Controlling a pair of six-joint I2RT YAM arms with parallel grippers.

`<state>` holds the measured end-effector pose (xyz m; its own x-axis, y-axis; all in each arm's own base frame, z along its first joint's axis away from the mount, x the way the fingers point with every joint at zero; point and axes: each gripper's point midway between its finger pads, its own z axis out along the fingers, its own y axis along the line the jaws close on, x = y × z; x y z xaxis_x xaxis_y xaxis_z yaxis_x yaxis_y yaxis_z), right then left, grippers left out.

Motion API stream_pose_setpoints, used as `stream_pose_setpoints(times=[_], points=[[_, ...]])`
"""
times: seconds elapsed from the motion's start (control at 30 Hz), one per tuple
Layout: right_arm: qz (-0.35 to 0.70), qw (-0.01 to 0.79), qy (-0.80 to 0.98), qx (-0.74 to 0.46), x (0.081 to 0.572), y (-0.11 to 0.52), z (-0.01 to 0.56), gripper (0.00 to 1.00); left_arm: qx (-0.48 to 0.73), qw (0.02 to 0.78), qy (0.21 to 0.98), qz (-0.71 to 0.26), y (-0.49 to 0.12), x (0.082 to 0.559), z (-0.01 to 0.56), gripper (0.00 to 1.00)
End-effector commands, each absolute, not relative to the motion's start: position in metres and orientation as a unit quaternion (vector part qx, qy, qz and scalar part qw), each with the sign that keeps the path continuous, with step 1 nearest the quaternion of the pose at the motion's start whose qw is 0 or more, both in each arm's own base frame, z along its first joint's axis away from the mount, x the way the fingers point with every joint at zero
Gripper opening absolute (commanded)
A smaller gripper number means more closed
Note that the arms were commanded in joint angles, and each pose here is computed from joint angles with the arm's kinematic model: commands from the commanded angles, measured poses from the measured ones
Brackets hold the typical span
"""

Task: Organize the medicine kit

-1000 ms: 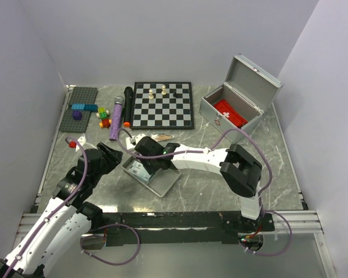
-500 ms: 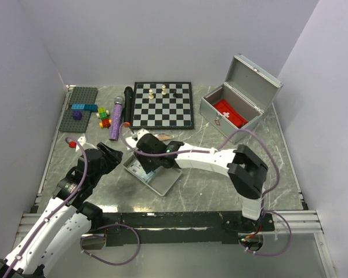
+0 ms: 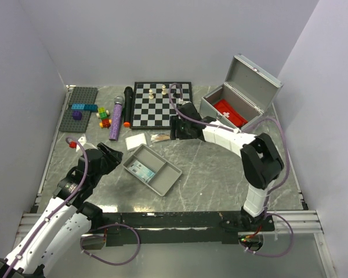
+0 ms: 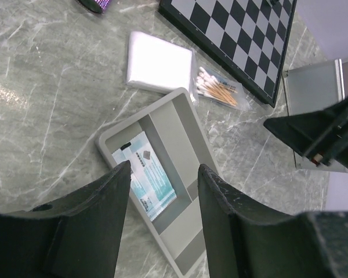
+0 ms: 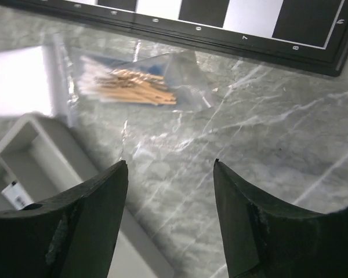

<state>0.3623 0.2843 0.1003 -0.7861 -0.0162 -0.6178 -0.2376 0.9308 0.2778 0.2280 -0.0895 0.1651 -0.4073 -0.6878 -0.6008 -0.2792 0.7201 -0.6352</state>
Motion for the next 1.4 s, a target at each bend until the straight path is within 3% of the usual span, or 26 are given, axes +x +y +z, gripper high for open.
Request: stream_pose_setpoints(times=[0.0,0.53,0.7,0.97,1.37], points=[[0.198,0.308,0.929,-0.053,0.381,0.3,0.092,0.69,-0.302,0.455,0.806,-0.23,-0.091,0.231,0.165,0.54],[0.218,0.295,0.93,-0.028,0.424,0.31,0.062,0.7,-0.301,0.451,0.809,-0.226,-0.093,0.234,0.16,0.54],[0.231,0.283,0.93,-0.03,0.425,0.316,0.055,0.51,-0.302,0.449,0.81,-0.226,-0.093,0.233,0.157,0.54],[0.255,0.301,0.918,-0.022,0.41,0.312,0.072,0.0,-0.302,0.449,0.809,-0.227,-0.092,0.231,0.158,0.54],[0.297,0.394,0.866,-0.081,0.335,0.311,0.171,0.0,-0.301,0.451,0.804,-0.243,-0.095,0.229,0.162,0.54]])
